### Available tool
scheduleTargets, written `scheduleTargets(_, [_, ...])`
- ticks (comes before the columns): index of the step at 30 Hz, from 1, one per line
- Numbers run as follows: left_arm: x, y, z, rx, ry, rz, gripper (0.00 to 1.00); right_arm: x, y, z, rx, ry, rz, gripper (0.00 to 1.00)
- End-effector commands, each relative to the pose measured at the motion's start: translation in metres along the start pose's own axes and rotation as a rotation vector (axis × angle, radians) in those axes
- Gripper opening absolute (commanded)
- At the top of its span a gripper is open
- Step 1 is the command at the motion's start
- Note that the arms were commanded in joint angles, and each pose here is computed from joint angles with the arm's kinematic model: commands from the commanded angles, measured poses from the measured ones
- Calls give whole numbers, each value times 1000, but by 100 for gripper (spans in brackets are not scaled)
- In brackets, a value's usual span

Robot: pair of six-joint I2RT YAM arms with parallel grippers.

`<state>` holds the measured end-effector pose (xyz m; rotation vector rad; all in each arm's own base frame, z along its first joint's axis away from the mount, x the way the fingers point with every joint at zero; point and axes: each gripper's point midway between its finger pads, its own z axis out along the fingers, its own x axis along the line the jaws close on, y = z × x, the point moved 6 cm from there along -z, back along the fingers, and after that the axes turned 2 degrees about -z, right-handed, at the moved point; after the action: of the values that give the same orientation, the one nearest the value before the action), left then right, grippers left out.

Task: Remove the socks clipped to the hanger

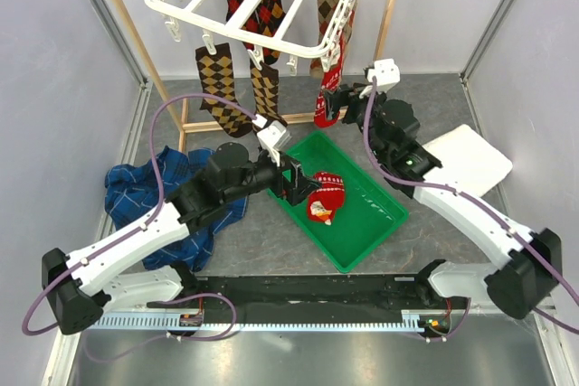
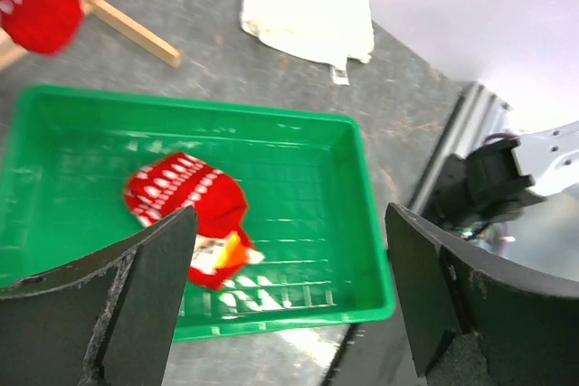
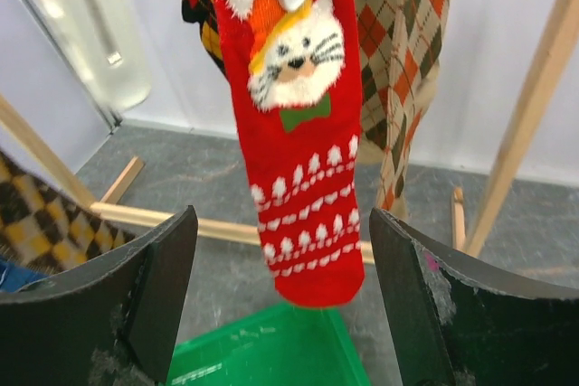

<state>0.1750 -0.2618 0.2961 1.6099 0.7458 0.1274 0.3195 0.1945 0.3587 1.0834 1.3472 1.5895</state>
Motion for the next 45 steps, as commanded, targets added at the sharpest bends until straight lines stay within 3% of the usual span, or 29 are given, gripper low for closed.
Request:
scheduleTargets(1, [11, 21, -10, -67, 97, 176, 92, 5, 26, 29, -153, 27, 17, 84])
scheduleTargets(3, [19, 23, -12, -80, 164, 196, 92, 7, 23, 37, -155, 36, 18, 84])
scheduleTargets(12, [7, 36, -45, -181, 119, 196, 92, 10, 3, 81, -137, 4, 29, 77])
scheduleTargets(15, [3, 36, -49, -186, 93, 199, 92, 4, -7, 87, -92, -61, 64, 32])
scheduleTargets(17, [4, 36, -49, -187, 93, 208, 92, 5, -6, 84, -82, -55, 88, 20])
scheduleTargets(18, [3, 36, -50, -188, 90, 210, 92, 5, 2, 78, -94, -42, 94, 7])
scheduleTargets(19, [3, 37, -52, -193, 88, 212, 92, 4, -1, 74, -86, -40, 97, 0])
scheduleTargets(29, [1, 47, -46, -199, 100, 191, 91, 21, 36, 11, -65, 183, 128, 0])
scheduleTargets(38, [-15, 101, -17, -239, 59, 211, 89, 43, 71, -26, -76, 387, 243, 0])
scheduleTargets(45, [-5, 91, 8, -218, 75, 250, 89, 61, 80, -36, -69, 530, 366, 0])
